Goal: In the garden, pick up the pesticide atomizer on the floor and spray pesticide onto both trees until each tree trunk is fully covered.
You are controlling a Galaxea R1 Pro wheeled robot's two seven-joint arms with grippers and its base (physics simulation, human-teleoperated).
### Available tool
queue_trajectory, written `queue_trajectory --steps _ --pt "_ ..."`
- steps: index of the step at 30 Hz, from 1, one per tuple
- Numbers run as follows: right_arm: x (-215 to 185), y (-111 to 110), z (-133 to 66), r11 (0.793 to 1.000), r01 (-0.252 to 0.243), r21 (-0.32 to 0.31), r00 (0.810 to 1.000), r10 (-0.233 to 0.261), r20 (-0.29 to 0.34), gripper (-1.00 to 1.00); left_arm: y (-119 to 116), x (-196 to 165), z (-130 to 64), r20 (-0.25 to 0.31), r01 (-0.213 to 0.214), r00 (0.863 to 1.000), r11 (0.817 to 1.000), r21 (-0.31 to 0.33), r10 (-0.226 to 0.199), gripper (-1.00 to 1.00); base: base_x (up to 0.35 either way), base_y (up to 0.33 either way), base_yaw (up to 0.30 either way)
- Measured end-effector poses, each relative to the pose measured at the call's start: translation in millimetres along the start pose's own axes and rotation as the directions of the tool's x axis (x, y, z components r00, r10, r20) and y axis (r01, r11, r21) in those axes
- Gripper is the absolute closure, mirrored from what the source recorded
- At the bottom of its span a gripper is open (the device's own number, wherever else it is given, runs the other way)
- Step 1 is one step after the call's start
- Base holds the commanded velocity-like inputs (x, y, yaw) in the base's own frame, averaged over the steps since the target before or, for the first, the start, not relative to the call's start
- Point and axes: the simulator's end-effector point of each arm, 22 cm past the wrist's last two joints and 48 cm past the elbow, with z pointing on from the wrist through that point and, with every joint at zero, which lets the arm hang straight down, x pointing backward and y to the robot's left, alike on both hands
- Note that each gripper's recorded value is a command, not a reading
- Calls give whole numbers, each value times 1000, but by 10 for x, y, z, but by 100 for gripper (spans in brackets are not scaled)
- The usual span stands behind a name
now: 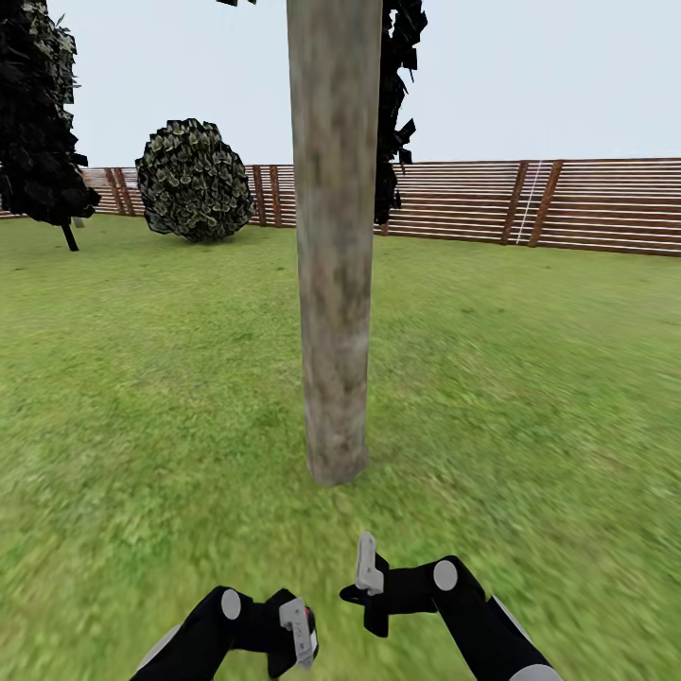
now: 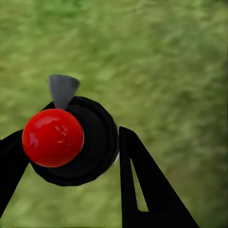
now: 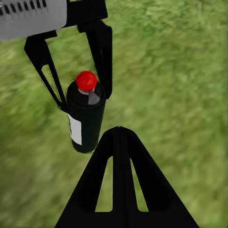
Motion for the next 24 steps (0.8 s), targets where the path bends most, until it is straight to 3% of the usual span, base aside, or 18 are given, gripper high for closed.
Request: queue_trajectory --steps 24 --pt "-3 -1 0 1000 0 0 1000 0 0 100 -72 -367 86 58 -6 998 1000 6 6 100 0 0 0"
